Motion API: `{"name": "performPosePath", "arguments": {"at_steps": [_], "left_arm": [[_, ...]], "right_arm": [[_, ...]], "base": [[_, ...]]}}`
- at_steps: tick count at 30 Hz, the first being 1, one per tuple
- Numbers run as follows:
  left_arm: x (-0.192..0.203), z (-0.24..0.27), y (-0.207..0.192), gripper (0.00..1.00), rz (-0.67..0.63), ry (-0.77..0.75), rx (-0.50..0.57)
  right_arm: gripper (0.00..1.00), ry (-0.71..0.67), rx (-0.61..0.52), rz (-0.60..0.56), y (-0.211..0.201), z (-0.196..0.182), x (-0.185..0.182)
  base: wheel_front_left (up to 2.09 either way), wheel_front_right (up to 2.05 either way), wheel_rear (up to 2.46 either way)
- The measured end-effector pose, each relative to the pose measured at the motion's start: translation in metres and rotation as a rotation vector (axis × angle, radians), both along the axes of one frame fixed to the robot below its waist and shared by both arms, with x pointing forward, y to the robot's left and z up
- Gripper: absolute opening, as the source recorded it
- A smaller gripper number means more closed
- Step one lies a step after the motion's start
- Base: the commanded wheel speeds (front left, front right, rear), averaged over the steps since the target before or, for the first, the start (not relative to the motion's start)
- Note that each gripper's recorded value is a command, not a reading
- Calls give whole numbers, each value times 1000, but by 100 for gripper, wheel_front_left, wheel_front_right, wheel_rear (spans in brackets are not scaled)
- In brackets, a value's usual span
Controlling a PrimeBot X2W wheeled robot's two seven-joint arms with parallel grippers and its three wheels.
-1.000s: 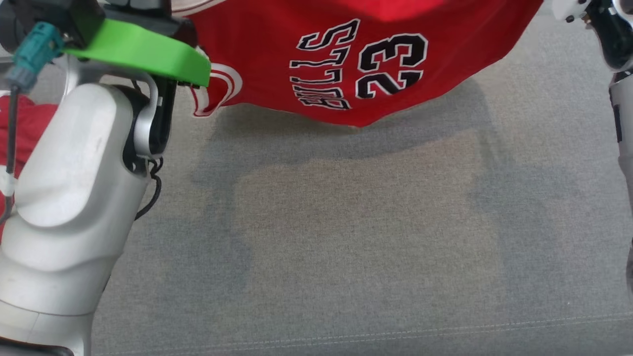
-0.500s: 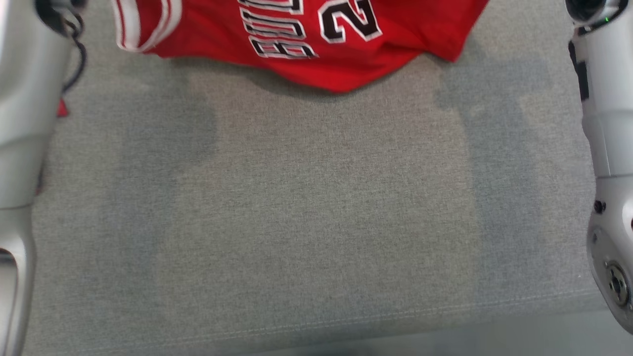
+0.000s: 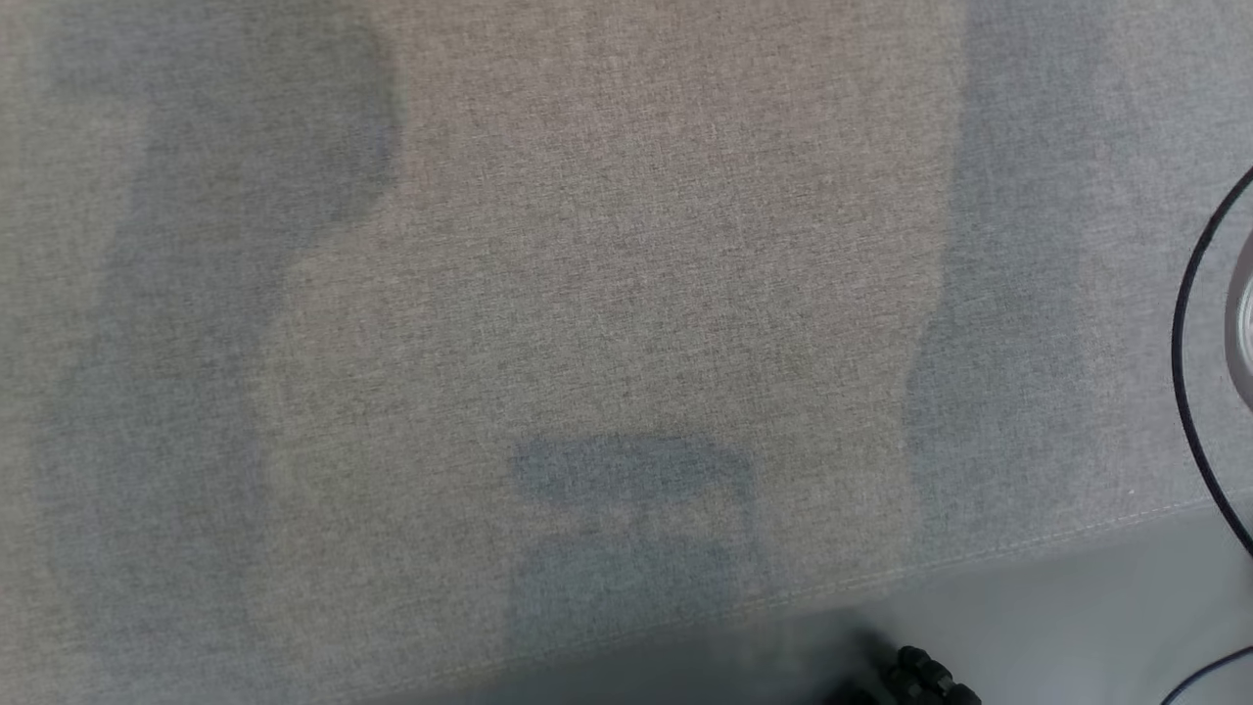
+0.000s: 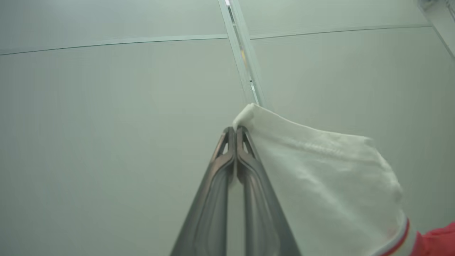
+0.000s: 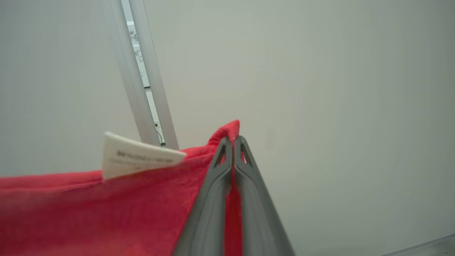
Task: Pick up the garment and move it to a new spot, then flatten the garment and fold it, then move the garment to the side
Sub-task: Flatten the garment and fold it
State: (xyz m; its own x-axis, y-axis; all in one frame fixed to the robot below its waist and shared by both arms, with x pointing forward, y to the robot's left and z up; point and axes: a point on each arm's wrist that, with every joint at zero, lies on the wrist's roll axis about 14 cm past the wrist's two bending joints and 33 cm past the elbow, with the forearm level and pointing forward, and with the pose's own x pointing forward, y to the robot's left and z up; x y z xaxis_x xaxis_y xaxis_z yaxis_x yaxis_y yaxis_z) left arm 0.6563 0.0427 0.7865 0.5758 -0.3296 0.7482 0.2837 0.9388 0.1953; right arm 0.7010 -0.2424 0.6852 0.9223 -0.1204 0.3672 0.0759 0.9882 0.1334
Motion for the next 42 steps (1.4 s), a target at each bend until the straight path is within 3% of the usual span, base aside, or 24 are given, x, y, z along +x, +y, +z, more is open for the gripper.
{"name": "performPosePath", "arguments": {"at_steps": [5, 9, 12, 17, 27, 33, 42], "left_arm": [[-19, 27, 1, 0, -36, -125, -92], [-39, 44, 15, 0, -46, -229, -189], [-28, 22, 17, 0, -61, -177, -213], [-5, -43, 20, 0, -79, -5, -226], [-43, -101, 57, 0, -60, 121, -284], [-85, -142, 65, 0, -29, 269, -259], [-167, -213, 67, 0, 33, 559, -185]], "right_arm": [[0, -66, 36, 16, 5, 21, 9], [0, -253, 2, -18, -6, 72, -5], [0, -262, -18, -42, -13, 60, -8], [0, -132, -61, -15, 0, -9, 3], [0, 31, -157, 23, 12, -79, -21], [0, 318, -192, 57, 5, -132, -64], [0, 764, -195, 166, 18, -193, -161]], "base": [[0, 0, 0], [0, 0, 0], [0, 0, 0], [0, 0, 0], [0, 0, 0], [0, 0, 0], [0, 0, 0]]}}
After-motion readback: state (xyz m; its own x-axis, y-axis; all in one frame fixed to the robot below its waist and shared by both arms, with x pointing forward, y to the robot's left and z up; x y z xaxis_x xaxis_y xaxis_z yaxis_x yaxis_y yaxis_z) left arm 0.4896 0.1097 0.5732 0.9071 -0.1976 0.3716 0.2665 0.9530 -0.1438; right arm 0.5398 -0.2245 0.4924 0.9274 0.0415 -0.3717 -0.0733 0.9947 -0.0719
